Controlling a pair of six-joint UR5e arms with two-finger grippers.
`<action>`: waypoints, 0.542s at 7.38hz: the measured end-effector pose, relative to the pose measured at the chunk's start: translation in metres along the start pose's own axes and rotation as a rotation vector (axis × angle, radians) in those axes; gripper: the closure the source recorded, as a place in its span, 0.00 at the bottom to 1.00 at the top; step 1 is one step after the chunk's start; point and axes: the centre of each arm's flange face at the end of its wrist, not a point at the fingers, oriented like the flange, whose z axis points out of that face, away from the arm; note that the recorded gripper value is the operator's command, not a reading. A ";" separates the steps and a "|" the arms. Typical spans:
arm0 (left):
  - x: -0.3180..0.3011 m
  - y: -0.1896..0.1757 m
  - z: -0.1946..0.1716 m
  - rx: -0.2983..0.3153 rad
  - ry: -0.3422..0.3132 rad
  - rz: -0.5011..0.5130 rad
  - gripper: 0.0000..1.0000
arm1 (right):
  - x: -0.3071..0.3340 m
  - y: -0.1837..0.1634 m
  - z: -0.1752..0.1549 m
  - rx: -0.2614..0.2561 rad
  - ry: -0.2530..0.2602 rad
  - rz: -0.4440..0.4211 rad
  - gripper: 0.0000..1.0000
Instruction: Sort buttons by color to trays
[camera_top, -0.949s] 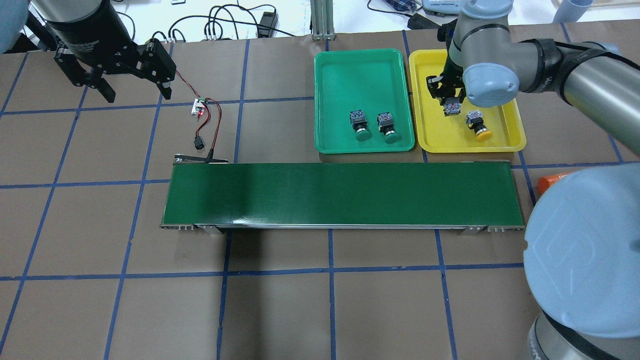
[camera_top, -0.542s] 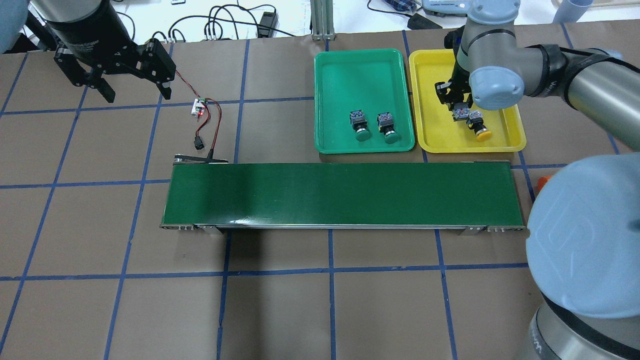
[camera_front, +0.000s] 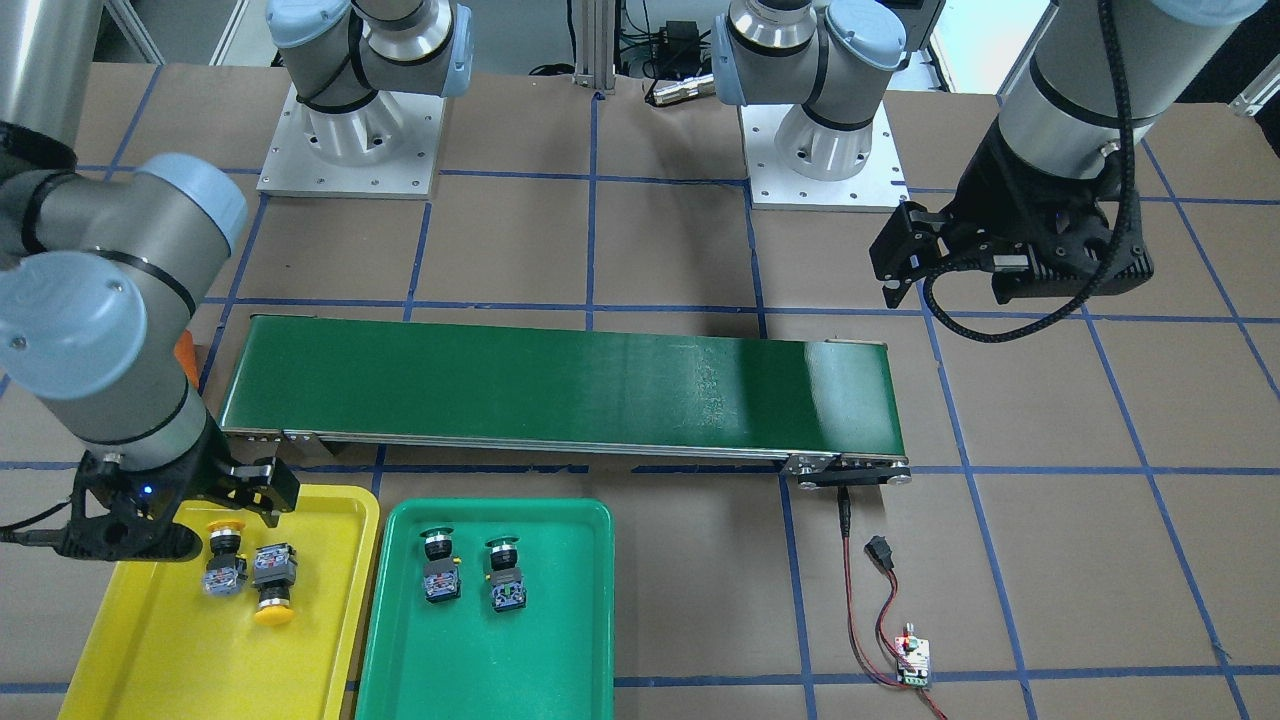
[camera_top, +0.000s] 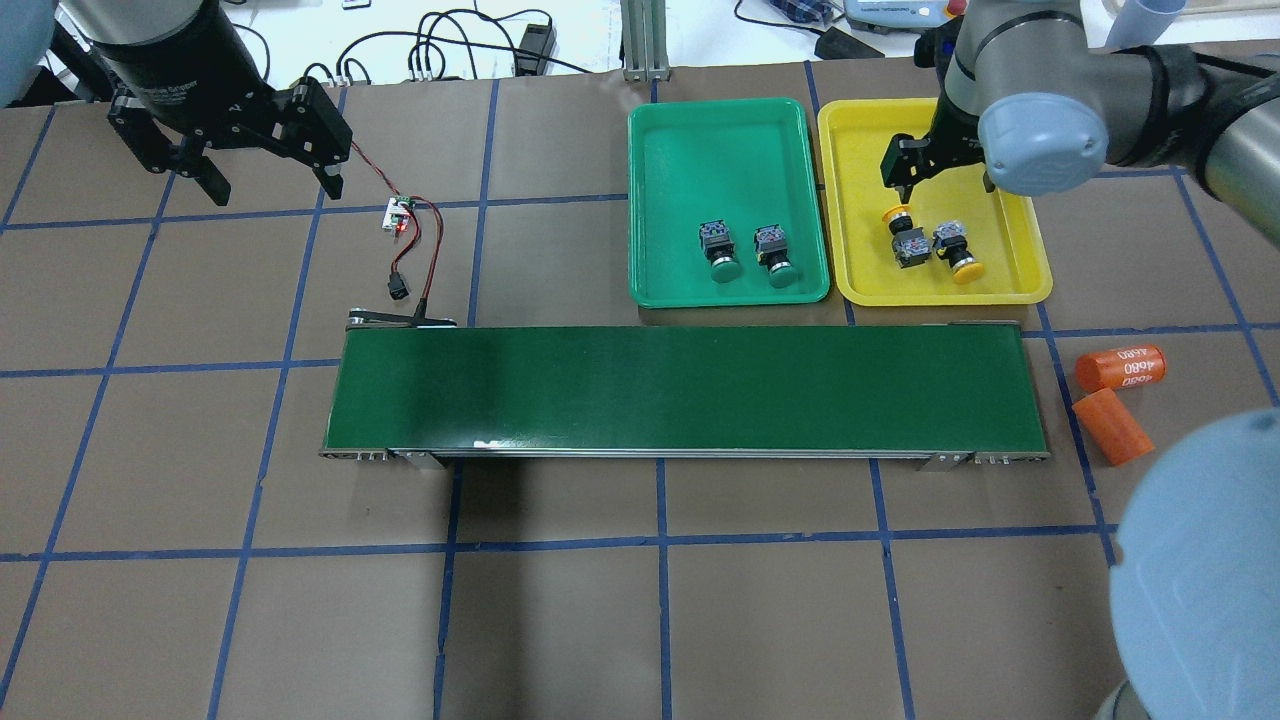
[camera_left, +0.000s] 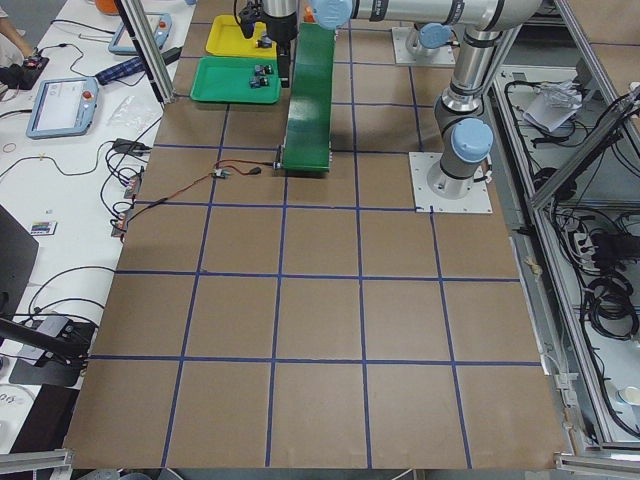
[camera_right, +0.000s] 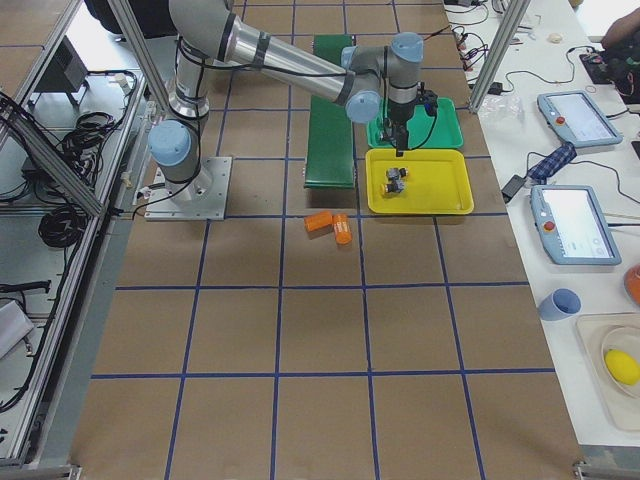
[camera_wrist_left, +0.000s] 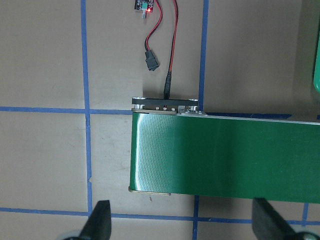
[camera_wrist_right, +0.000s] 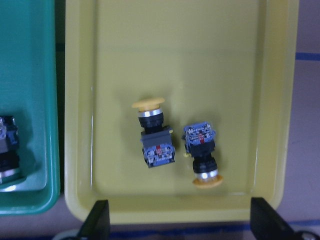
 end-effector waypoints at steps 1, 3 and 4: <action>0.000 0.000 0.000 0.000 0.000 0.000 0.00 | -0.001 0.020 -0.037 -0.021 -0.024 0.008 0.00; 0.000 0.000 0.000 0.000 0.000 0.000 0.00 | -0.006 0.074 -0.106 -0.075 -0.070 0.059 0.00; 0.000 0.000 0.000 0.000 0.000 0.000 0.00 | -0.008 0.107 -0.131 -0.113 -0.080 0.071 0.00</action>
